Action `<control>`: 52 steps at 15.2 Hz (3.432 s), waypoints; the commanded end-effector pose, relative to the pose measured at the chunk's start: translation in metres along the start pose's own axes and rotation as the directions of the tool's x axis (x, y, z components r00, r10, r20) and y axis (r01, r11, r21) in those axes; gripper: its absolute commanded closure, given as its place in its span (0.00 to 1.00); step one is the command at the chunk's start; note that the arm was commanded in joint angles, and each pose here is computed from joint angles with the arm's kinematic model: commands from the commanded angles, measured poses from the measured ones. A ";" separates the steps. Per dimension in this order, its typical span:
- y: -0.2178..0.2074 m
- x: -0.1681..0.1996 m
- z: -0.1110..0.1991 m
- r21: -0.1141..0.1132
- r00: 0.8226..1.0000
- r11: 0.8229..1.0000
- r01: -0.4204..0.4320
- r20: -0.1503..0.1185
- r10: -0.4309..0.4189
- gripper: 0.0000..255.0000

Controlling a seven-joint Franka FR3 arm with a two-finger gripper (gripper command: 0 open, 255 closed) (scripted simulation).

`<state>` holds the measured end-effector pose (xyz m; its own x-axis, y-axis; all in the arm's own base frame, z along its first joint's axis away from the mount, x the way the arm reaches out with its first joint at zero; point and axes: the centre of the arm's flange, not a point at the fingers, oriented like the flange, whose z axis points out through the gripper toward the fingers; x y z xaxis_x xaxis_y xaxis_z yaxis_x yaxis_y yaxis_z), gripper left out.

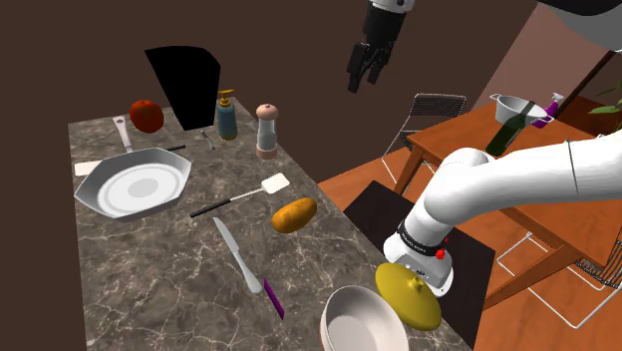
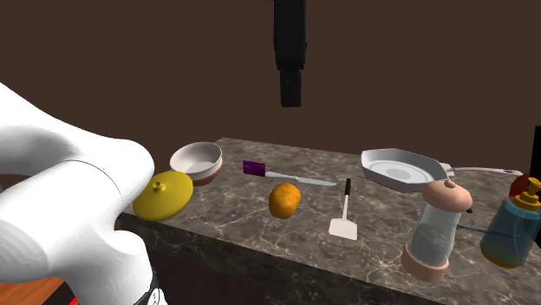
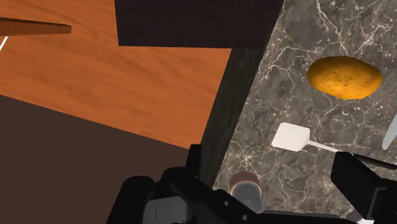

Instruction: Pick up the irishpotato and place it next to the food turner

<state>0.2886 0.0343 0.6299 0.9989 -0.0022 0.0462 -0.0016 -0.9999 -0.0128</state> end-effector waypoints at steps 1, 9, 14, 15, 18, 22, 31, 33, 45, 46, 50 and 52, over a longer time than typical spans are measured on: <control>0.000 0.000 0.000 0.000 1.000 1.000 0.000 0.000 0.000 0.00; -0.104 0.014 0.061 -0.142 0.945 0.936 0.323 -0.009 -0.328 0.00; -0.165 0.007 0.106 -0.228 0.857 0.833 0.504 0.010 -0.516 0.00; -0.177 0.004 0.116 -0.244 0.835 0.807 0.537 0.015 -0.550 0.00; -0.209 -0.007 0.146 -0.292 0.760 0.720 0.629 0.037 -0.649 0.00; -0.247 -0.027 0.189 -0.349 0.643 0.585 0.733 0.075 -0.762 0.00; -0.305 -0.085 0.291 -0.439 0.344 0.236 0.867 0.185 -0.920 0.00; -0.302 -0.082 0.300 -0.439 0.344 0.236 0.867 0.185 -0.920 0.00; -0.292 -0.071 0.326 -0.439 0.344 0.236 0.867 0.185 -0.920 0.00; -0.292 -0.071 0.326 -0.439 0.344 0.236 0.867 0.185 -0.920 0.00; -0.292 -0.071 0.326 -0.439 0.344 0.236 0.867 0.185 -0.920 1.00; -0.292 -0.071 0.326 -0.439 0.344 0.236 0.867 0.185 -0.920 1.00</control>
<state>0.2333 0.3314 0.3054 0.3533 0.9225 -0.1556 0.8450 -0.2433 0.4762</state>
